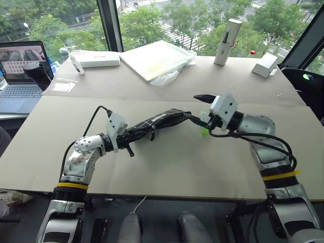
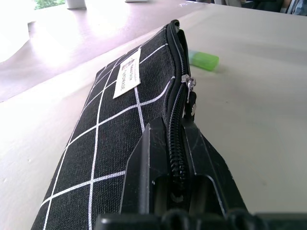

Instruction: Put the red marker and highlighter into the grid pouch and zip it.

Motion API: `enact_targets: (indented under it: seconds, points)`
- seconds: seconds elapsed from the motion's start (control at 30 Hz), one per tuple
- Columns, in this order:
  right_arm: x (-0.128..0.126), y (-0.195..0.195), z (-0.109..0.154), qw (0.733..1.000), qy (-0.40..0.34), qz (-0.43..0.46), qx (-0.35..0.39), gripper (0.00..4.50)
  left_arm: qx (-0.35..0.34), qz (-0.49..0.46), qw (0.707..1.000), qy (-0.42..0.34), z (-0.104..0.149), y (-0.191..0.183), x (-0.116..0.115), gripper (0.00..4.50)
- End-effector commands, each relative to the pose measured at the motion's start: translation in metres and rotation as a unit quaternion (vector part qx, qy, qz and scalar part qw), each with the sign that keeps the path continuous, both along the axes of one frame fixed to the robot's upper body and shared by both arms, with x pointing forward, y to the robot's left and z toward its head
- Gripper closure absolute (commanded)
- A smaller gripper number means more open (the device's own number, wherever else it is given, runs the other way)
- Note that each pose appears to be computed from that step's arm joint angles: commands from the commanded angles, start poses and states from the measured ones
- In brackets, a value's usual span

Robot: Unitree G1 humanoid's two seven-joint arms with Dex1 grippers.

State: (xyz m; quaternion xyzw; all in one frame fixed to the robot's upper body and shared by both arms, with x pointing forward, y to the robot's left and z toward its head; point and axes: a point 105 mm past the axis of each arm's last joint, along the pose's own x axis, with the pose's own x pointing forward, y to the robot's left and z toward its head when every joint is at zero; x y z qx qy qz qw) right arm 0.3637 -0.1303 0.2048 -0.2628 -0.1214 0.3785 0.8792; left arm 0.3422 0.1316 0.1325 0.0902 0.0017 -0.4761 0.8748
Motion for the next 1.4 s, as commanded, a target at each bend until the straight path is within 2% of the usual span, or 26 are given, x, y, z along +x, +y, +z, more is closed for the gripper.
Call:
enact_targets:
  seconds: [0.03, 0.17, 0.3, 0.57, 0.77, 0.93, 1.03, 1.23, 1.3, 1.4]
  points:
    - [0.014, -0.02, -0.017, 0.991, 0.065, -0.116, 0.027, 1.08, -0.004, -0.004, 1.0, -0.019, 0.011, -0.002, 0.0, 4.5]
    - [0.018, -0.023, -0.053, 0.968, 0.146, -0.201, 0.026, 1.08, -0.004, -0.005, 1.0, -0.019, 0.012, -0.002, 0.0, 4.5]
    - [0.022, -0.034, -0.08, 0.942, 0.194, -0.273, 0.019, 1.08, -0.005, -0.006, 1.0, -0.019, 0.012, -0.003, 0.0, 4.5]
    - [0.029, -0.039, -0.092, 0.925, 0.214, -0.313, 0.022, 1.08, -0.007, -0.007, 1.0, -0.018, 0.01, -0.004, 0.0, 4.5]
    - [0.03, -0.04, -0.11, 0.902, 0.272, -0.326, 0.077, 1.08, -0.01, -0.003, 1.0, -0.02, 0.01, -0.004, -0.001, 4.5]
    - [0.029, -0.046, -0.117, 0.887, 0.294, -0.34, 0.109, 2.37, -0.012, 0.0, 1.0, -0.021, 0.009, -0.004, -0.001, 4.5]
    - [0.028, -0.046, -0.116, 0.889, 0.293, -0.335, 0.11, 3.39, -0.012, 0.0, 1.0, -0.021, 0.009, -0.003, -0.001, 4.5]
    - [0.03, -0.049, -0.108, 0.898, 0.27, -0.333, 0.102, 3.42, -0.014, 0.0, 1.0, -0.023, 0.009, -0.004, 0.0, 4.5]
    - [0.036, -0.051, -0.083, 0.912, 0.217, -0.328, 0.12, 3.42, -0.014, 0.0, 1.0, -0.022, 0.009, -0.005, 0.0, 4.5]
    - [0.038, -0.051, -0.026, 0.952, 0.099, -0.271, 0.101, 3.42, -0.014, 0.0, 1.0, -0.021, 0.009, -0.004, 0.001, 4.5]
